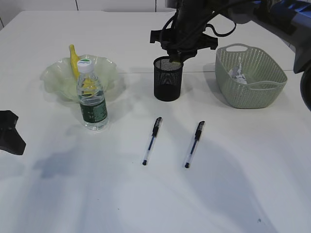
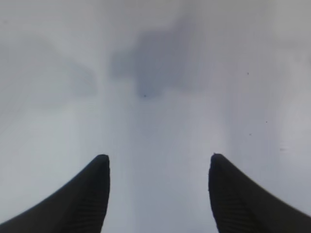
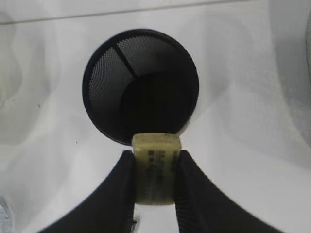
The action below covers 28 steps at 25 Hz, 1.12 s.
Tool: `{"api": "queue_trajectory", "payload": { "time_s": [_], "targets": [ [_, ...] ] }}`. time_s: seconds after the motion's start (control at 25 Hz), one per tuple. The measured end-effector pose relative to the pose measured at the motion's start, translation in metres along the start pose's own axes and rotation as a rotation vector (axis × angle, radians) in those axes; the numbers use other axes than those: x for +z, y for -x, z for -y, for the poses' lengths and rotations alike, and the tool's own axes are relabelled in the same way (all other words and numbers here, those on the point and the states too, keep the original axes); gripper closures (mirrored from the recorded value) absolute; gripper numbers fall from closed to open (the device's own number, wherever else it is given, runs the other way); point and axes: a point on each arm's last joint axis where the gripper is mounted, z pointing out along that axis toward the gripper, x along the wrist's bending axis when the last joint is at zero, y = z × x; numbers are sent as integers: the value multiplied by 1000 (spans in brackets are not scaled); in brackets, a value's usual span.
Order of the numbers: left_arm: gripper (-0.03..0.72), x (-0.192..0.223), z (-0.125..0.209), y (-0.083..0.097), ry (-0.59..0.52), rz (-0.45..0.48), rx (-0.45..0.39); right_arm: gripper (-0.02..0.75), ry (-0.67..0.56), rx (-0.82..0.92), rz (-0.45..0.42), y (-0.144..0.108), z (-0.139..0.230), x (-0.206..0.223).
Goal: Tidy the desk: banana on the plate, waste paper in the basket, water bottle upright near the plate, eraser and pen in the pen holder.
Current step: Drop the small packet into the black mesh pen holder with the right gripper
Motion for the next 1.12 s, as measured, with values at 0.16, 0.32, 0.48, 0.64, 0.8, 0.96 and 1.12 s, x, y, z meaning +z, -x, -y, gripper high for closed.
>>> {"api": "queue_trajectory", "payload": {
  "time_s": [0.16, 0.32, 0.48, 0.64, 0.8, 0.96, 1.12],
  "targets": [
    [238, 0, -1, 0, 9, 0, 0, 567, 44, 7, -19, 3, -5, 5],
    [238, 0, -1, 0, 11, 0, 0, 567, 90, 14, -40, 5, -10, 12],
    [238, 0, -1, 0, 11, 0, 0, 567, 128, 12, -62, 2, -11, 20],
    [238, 0, -1, 0, 13, 0, 0, 567, 116, 16, -69, 2, -8, 33],
    [238, 0, -1, 0, 13, 0, 0, 567, 122, 22, -84, 0, -6, 41],
    [238, 0, -1, 0, 14, 0, 0, 548, 146, 23, -98, -1, -8, 41],
    [238, 0, -2, 0, 23, 0, 0, 489, 149, 23, -100, -1, -8, 41]
  ]
}}
